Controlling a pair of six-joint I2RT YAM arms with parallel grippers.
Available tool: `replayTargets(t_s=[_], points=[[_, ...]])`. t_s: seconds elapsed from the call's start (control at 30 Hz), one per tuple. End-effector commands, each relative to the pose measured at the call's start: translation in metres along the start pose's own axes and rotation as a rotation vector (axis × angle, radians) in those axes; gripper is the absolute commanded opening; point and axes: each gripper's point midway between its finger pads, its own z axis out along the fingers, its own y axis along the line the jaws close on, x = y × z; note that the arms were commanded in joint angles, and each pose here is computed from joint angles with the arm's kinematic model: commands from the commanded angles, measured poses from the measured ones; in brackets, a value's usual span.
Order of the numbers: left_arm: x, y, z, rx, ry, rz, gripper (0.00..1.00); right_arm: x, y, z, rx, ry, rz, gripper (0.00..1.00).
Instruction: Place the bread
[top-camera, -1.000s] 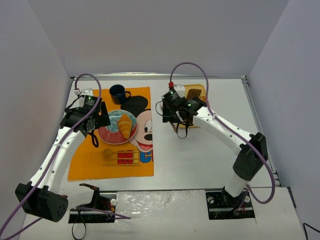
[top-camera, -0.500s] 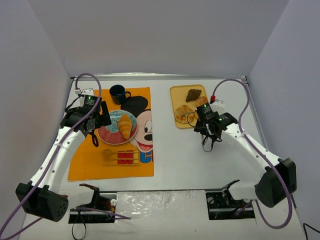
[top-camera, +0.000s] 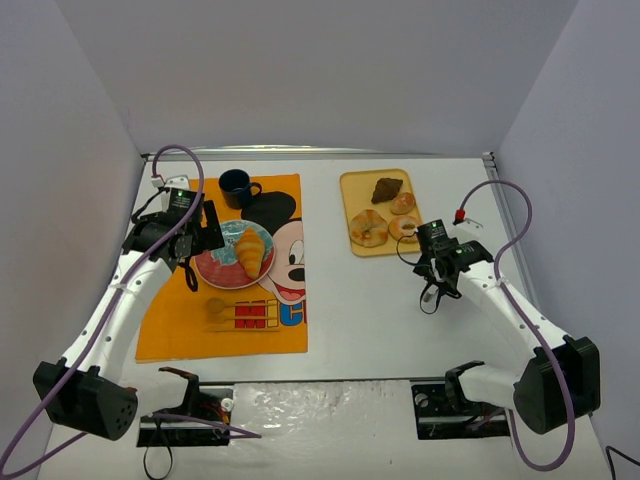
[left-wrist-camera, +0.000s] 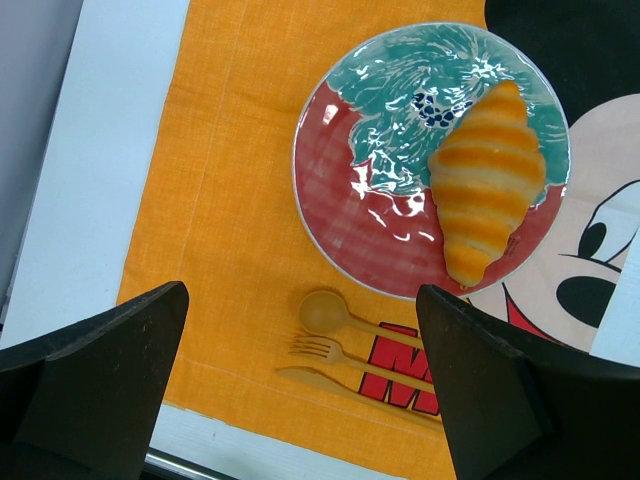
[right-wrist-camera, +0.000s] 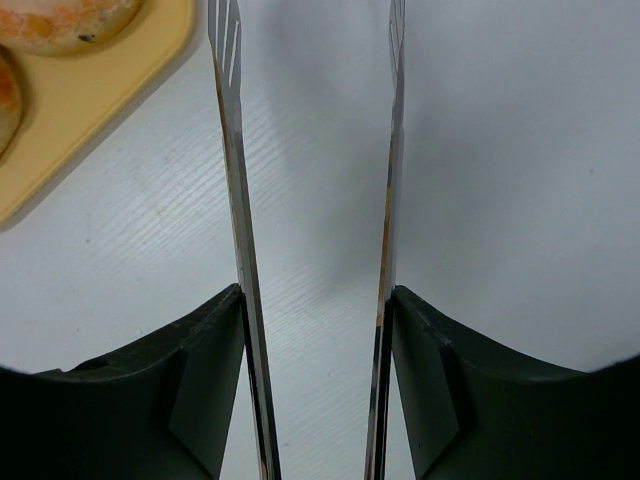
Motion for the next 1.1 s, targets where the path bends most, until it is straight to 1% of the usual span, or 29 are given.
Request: replayTargets(t_s=[0.0, 0.13, 0.37, 0.5, 0.7, 0.9, 1.07], points=[[-0.022, -0.005, -0.007, 0.03, -0.067, -0.018, 0.97, -0.011, -0.016, 0.003, 0.055, -0.065, 0.077, 0.54], [-0.022, -0.006, -0.007, 0.034, -0.066, -0.018, 0.97, 0.0, -0.016, 0.011, 0.068, -0.036, 0.074, 0.59], [-0.026, -0.007, -0.009, 0.042, -0.073, -0.021, 0.97, 0.027, -0.008, 0.032, 0.069, 0.057, 0.073, 0.62], [-0.027, -0.008, -0.011, 0.047, -0.077, -0.026, 0.97, 0.037, 0.003, 0.042, 0.049, 0.102, 0.085, 0.66], [-0.027, -0.008, -0.011, 0.049, -0.075, -0.03, 0.97, 0.05, 0.024, 0.056, -0.005, 0.165, 0.073, 0.69], [-0.028, -0.009, -0.012, 0.055, -0.078, -0.032, 0.97, 0.064, 0.028, 0.068, 0.016, 0.22, 0.055, 0.78], [-0.031, -0.008, -0.015, 0.057, -0.083, -0.034, 0.97, 0.071, 0.022, 0.066, 0.03, 0.221, 0.132, 0.89]])
